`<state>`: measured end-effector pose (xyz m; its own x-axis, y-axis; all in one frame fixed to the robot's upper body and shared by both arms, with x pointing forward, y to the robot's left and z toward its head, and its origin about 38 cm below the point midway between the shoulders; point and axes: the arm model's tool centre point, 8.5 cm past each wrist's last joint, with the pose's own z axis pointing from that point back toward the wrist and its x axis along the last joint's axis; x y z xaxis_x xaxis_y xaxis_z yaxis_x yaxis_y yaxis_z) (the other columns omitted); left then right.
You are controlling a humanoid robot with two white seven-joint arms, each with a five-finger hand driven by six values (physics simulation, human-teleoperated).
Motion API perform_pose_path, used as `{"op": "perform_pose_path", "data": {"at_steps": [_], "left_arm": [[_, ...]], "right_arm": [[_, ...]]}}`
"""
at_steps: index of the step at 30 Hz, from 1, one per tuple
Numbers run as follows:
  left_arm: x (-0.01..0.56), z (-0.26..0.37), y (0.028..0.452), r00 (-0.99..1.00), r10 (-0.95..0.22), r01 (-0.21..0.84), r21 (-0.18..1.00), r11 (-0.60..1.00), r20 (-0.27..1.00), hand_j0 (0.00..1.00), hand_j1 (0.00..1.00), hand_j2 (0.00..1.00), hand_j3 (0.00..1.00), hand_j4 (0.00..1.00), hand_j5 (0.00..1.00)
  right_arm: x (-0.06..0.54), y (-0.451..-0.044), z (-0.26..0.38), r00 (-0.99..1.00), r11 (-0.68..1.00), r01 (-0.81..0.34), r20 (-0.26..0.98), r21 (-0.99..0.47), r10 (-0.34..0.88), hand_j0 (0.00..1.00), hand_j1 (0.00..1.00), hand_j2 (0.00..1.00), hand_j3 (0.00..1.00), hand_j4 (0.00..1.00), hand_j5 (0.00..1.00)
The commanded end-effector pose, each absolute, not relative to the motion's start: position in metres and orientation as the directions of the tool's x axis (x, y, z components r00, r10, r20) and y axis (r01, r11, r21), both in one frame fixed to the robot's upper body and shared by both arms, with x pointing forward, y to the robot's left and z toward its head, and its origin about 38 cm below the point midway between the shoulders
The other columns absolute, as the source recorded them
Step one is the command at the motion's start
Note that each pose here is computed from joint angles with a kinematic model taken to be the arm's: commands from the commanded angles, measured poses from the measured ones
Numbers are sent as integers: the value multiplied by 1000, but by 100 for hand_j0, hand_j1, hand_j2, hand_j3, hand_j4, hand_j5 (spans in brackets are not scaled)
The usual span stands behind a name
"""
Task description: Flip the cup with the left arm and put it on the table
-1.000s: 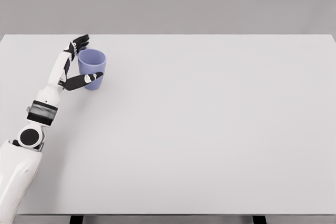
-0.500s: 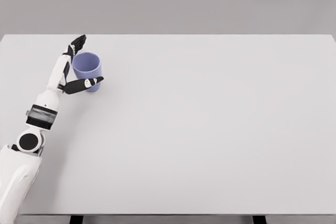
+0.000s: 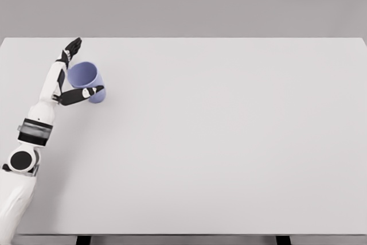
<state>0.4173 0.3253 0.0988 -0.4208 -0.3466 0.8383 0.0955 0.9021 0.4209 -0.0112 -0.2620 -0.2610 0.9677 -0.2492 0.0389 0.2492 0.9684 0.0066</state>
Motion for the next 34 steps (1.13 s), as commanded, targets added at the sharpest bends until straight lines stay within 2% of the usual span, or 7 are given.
{"op": "perform_pose_path", "data": {"at_steps": [1, 11, 19, 27, 34], "left_arm": [[417, 108, 330, -439, -361, 87, 438, 895, 823, 100, 100, 100, 100, 100, 100], [414, 109, 328, -449, -356, 91, 438, 894, 820, 100, 100, 100, 100, 100, 100], [400, 127, 348, -476, -386, 64, 468, 881, 790, 100, 100, 100, 100, 100, 100], [373, 173, 401, -510, -556, 80, 680, 728, 656, 100, 100, 100, 100, 100, 100], [373, 173, 397, -517, -556, 94, 689, 718, 651, 100, 100, 100, 100, 100, 100]], "right_arm": [[-11, -262, -261, 968, 968, 249, 39, 7, -249, 100, 100, 100, 100, 100, 100], [-11, -262, -261, 968, 968, 249, 39, 7, -249, 100, 100, 100, 100, 100, 100], [-11, -262, -261, 968, 968, 249, 39, 7, -249, 100, 100, 100, 100, 100, 100], [-11, -262, -261, 968, 968, 249, 39, 7, -249, 100, 100, 100, 100, 100, 100], [-11, -262, -261, 968, 968, 249, 39, 7, -249, 100, 100, 100, 100, 100, 100]]}}
